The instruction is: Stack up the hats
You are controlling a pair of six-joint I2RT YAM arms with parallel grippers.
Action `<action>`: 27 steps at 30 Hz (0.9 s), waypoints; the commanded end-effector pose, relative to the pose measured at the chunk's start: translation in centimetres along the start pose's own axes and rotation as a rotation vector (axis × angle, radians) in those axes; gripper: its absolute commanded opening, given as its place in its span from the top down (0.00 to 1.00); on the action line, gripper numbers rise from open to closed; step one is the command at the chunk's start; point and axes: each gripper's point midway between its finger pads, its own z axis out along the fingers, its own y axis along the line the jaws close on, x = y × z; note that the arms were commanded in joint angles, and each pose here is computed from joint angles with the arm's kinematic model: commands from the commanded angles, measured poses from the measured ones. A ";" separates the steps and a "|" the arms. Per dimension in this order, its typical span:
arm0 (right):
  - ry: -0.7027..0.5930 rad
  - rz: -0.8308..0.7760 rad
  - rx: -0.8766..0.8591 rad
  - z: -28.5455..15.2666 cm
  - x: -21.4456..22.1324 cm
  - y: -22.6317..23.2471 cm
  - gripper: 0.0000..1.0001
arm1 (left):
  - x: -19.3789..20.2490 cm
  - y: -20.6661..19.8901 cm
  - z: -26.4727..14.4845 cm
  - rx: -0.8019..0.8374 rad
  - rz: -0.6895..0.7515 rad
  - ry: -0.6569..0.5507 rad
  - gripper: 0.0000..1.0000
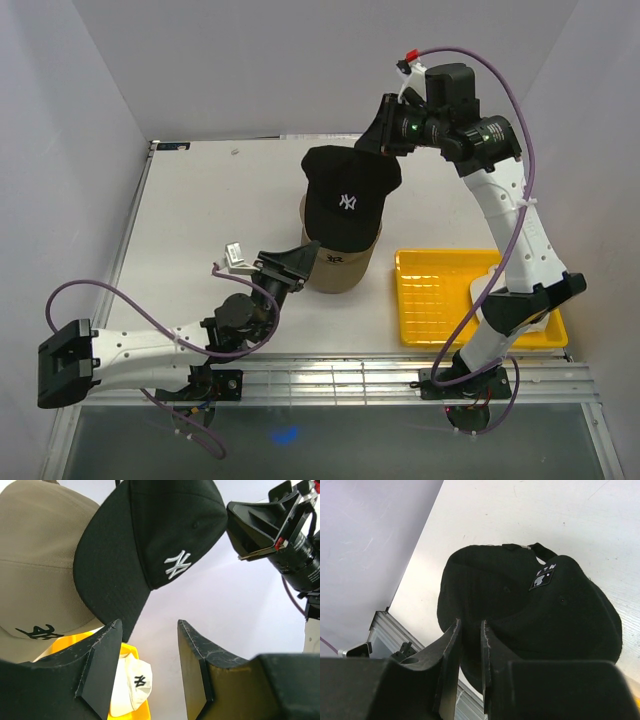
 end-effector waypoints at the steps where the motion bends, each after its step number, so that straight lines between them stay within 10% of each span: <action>1: -0.082 -0.072 -0.089 -2.8 -1.5 3.2 0.92 | -1.1 -1.6 0.0 0.015 0.008 -0.004 0.41; 27: -0.002 -0.080 -0.033 0.4 1.6 2.2 0.92 | -1.6 1.5 -1.4 -0.147 0.140 0.065 0.30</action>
